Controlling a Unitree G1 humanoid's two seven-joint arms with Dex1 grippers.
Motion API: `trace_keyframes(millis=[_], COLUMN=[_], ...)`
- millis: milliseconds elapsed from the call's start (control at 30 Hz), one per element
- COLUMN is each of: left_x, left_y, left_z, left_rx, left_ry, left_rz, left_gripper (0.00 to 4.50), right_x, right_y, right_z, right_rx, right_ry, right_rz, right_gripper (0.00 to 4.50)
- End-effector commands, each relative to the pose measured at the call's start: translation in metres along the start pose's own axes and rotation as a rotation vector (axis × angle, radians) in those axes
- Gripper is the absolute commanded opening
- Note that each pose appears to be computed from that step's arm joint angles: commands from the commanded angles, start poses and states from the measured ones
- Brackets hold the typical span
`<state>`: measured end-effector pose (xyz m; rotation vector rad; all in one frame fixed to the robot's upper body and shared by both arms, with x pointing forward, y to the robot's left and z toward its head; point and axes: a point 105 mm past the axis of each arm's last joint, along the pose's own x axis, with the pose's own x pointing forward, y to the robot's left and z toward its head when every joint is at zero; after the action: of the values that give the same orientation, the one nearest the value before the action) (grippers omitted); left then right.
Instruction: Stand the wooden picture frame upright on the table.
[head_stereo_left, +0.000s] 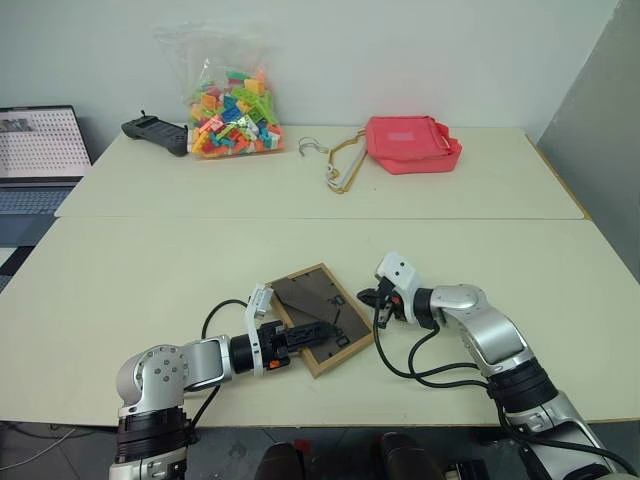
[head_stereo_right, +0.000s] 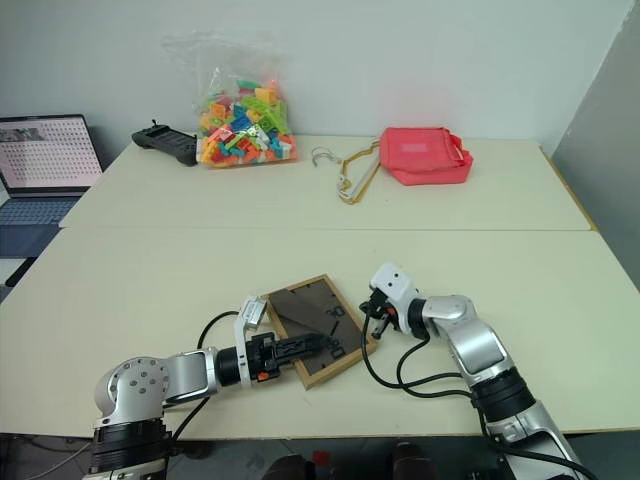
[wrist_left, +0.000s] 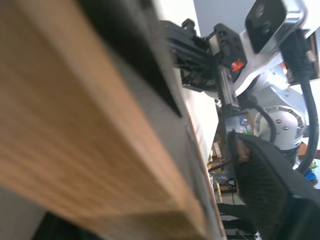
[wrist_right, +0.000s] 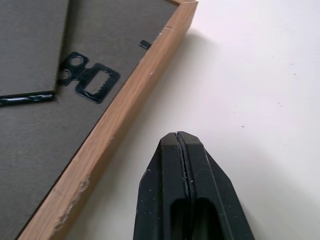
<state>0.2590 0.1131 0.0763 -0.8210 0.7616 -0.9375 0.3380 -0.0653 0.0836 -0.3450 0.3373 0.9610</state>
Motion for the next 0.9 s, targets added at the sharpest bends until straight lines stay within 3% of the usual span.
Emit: trace_keyframes(millis=[33,167,333,467,600,733,900], left_x=[-0.008,-0.013,-0.022,-0.031,-0.034,-0.032,-0.027], left_y=[-0.013,-0.017,-0.025,-0.049,-0.060,-0.062,-0.066], left_z=[0.009,0.017,0.039,0.060,0.071,0.077,0.079], left_rx=[0.052,0.083,0.132,0.181,0.236,0.287,0.330], left_ry=[-0.031,-0.046,-0.101,-0.102,-0.075,-0.057,-0.030], left_rz=[-0.026,0.005,0.012,-0.081,-0.099,-0.081,-0.086], left_gripper=[2.36,1.52,1.52,1.51,1.51,1.51,1.51], right_x=[-0.009,-0.015,-0.032,-0.057,-0.065,-0.050,-0.024], right_y=[-0.022,-0.041,-0.058,-0.033,-0.010,0.011,0.032], right_z=[0.006,0.012,0.059,0.104,0.134,0.156,0.171], right_rx=[-0.017,-0.019,0.033,0.070,0.086,0.032,-0.012], right_ry=[-0.018,-0.037,-0.238,-0.392,-0.448,-0.464,-0.477], right_rz=[-0.088,-0.157,-0.174,0.079,0.265,0.346,0.395], right_gripper=[0.00,0.00,0.00,0.75,1.88,2.65,3.94])
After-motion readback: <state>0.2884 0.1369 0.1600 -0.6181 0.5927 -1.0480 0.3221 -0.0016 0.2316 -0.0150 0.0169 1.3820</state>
